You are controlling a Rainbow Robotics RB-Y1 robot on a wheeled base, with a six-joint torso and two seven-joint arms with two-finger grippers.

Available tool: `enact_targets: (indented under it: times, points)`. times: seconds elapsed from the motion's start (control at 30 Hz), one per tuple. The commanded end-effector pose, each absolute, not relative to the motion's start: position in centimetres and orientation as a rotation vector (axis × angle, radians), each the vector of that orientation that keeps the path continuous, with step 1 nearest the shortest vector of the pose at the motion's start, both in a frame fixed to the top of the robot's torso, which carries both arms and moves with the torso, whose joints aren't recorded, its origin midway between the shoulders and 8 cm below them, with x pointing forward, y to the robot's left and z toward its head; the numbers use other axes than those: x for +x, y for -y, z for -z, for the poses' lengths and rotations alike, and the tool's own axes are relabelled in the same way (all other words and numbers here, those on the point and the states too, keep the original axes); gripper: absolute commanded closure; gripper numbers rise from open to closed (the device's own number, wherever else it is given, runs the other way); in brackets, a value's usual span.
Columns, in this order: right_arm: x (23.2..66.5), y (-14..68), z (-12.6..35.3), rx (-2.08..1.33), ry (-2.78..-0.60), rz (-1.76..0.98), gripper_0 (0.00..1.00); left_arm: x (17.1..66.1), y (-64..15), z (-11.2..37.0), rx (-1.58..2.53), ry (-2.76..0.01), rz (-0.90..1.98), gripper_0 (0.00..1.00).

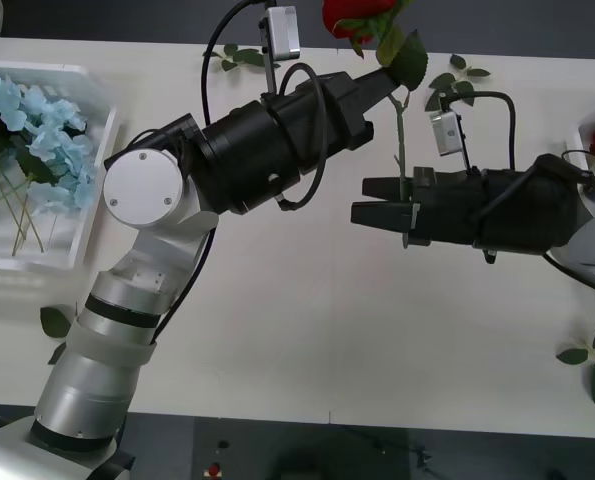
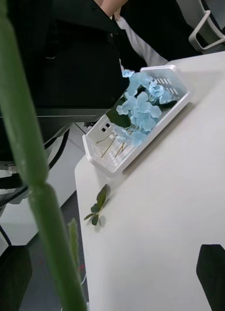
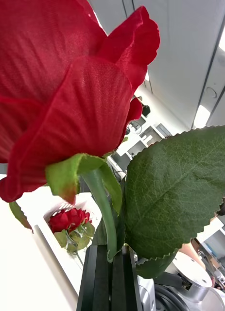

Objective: Put the red flowers into the right box and the blue flowers into the left box

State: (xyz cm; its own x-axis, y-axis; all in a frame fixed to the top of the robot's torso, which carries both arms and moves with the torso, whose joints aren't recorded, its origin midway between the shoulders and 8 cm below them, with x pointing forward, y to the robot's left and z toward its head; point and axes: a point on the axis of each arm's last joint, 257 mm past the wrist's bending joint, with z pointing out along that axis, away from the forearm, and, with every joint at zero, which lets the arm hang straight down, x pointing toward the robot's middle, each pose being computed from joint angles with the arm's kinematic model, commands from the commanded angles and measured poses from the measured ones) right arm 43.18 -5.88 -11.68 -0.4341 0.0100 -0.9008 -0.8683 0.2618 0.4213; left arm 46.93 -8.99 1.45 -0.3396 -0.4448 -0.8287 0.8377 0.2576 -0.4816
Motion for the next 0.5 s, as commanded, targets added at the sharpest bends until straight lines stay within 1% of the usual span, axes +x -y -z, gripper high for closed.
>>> enact_targets:
  times: [0.03,0.27,0.3,0.33,0.37,0.4,0.43,0.47,0.5]
  points:
    - [43.61,5.35,10.18,-0.84,-1.631,-1.266,0.0,45.77,10.33,-3.41,0.47,-1.295,1.361,1.0]
    - [43.45,4.95,10.18,-0.841,-1.627,-1.277,0.0,45.84,10.33,-3.29,0.469,-1.298,1.361,1.0]
    - [43.5,4.99,10.21,-0.84,-1.628,-1.276,0.01,45.89,10.27,-3.31,0.467,-1.297,1.36,1.0]
    - [43.5,4.99,10.21,-0.84,-1.628,-1.276,0.04,45.84,10.26,-3.29,0.468,-1.297,1.361,1.0]
    - [43.5,4.99,10.21,-0.84,-1.628,-1.276,0.18,45.85,10.27,-3.37,0.468,-1.296,1.36,1.0]
    - [43.5,4.99,10.21,-0.84,-1.628,-1.276,0.46,45.84,10.33,-3.29,0.469,-1.298,1.361,1.0]
    - [43.5,4.99,10.21,-0.84,-1.628,-1.276,0.71,45.88,10.33,-3.23,0.468,-1.299,1.361,1.0]
    - [43.5,4.99,10.21,-0.84,-1.628,-1.276,0.82,45.84,10.33,-3.29,0.469,-1.298,1.361,1.0]
    - [43.48,4.96,10.15,-0.842,-1.627,-1.277,0.92,45.94,10.25,-3.19,0.465,-1.3,1.36,1.0]
